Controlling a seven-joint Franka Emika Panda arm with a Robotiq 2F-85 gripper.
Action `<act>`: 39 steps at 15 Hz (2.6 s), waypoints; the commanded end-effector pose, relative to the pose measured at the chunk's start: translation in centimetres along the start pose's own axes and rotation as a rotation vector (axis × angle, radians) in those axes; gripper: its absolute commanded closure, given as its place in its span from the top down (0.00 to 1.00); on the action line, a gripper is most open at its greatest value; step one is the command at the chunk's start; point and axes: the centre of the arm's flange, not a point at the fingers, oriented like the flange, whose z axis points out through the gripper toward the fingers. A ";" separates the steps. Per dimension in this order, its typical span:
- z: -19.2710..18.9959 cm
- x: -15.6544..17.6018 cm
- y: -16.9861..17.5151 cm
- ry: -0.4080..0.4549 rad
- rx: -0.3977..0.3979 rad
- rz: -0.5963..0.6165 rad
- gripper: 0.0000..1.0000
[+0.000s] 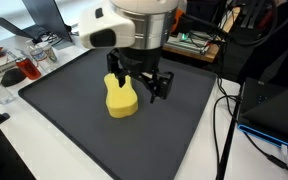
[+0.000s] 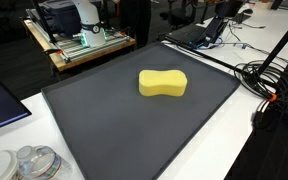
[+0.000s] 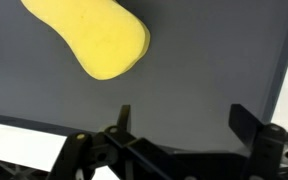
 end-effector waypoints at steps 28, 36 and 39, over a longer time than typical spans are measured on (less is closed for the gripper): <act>2.6 9.7 19.8 -0.184 0.348 -0.480 1.00; 6.3 11.1 25.2 -0.088 0.380 -0.454 1.00; 8.3 10.7 26.5 -0.106 0.400 -0.439 1.00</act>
